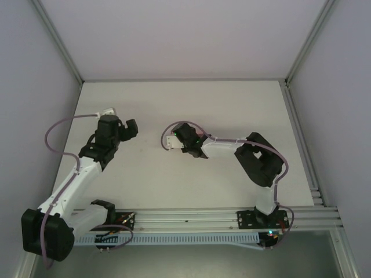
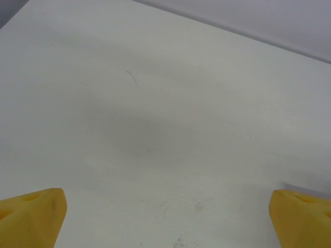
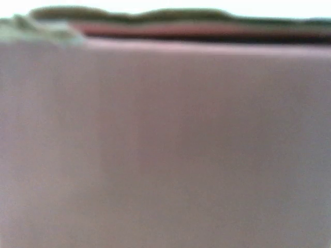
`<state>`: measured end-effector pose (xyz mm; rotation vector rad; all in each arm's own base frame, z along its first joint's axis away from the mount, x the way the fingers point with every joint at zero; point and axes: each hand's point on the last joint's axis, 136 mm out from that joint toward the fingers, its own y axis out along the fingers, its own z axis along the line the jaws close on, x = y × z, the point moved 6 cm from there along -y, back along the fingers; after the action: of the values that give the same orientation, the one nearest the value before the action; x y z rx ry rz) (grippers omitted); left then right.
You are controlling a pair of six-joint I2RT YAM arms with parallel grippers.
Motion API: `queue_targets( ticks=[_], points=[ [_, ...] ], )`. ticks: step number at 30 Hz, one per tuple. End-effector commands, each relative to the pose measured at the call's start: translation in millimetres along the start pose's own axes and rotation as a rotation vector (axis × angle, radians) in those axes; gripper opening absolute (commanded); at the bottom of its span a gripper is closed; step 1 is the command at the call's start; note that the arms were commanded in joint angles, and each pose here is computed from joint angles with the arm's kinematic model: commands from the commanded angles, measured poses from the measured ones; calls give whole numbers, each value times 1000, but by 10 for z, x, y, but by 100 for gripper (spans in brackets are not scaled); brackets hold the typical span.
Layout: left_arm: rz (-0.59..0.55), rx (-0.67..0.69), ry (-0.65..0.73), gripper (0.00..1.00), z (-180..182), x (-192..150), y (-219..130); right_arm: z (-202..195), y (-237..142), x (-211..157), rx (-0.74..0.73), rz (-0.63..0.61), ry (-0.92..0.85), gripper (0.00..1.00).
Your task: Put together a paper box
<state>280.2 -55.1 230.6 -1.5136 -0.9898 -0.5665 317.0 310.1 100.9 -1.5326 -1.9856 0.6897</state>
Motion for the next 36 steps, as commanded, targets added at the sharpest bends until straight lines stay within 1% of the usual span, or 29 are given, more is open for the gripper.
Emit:
queue_targets(
  ticks=[1, 3, 8, 11, 15, 16, 18, 20, 23, 25, 26, 28, 30, 32, 35, 36],
  points=[
    [-20, 33, -1, 100, 68, 24, -46, 9, -60, 37, -1, -49, 21, 71],
    [-23, 31, 0, 100, 65, 32, -52, 53, -119, 5, 33, -45, 26, 82],
    [-25, 37, 1, 100, 69, 38, -48, 71, -315, -45, 104, -42, 62, 92],
    [-32, 35, 2, 100, 66, 56, -54, 69, -448, 27, 207, -88, 107, 100],
    [-47, 34, 7, 100, 56, 108, -79, 10, -687, 155, 371, -144, 174, 100],
    [-57, 30, 11, 100, 50, 133, -95, -34, -762, 188, 388, -169, 200, 100],
    [-78, 24, 18, 100, 41, 176, -115, -166, -896, 221, 365, -213, 263, 100],
    [-108, 21, 29, 100, 35, 215, -127, -377, -1049, 216, 282, -252, 364, 100],
    [-183, 52, 30, 100, 82, 271, -138, -780, -1280, 65, 84, -267, 606, 100],
    [-256, 78, 31, 100, 130, 311, -164, -1023, -1449, -164, -56, -247, 784, 100],
    [-293, 83, 54, 100, 146, 311, -164, -1109, -1513, -307, -117, -230, 877, 100],
    [-363, 117, 94, 100, 207, 266, -124, -1205, -1605, -650, -218, -194, 1027, 100],
    [-419, 165, 141, 100, 286, 180, -48, -1214, -1655, -1102, -360, -135, 1185, 100],
    [-442, 206, 178, 100, 377, 55, 63, -1124, -1661, -1540, -488, -97, 1308, 100],
    [-460, 223, 215, 100, 509, -144, 237, -804, -1623, -2214, -671, -64, 1489, 100],
    [-455, 220, 215, 100, 542, -186, 283, -700, -1622, -2376, -707, -64, 1546, 100]
  ],
)
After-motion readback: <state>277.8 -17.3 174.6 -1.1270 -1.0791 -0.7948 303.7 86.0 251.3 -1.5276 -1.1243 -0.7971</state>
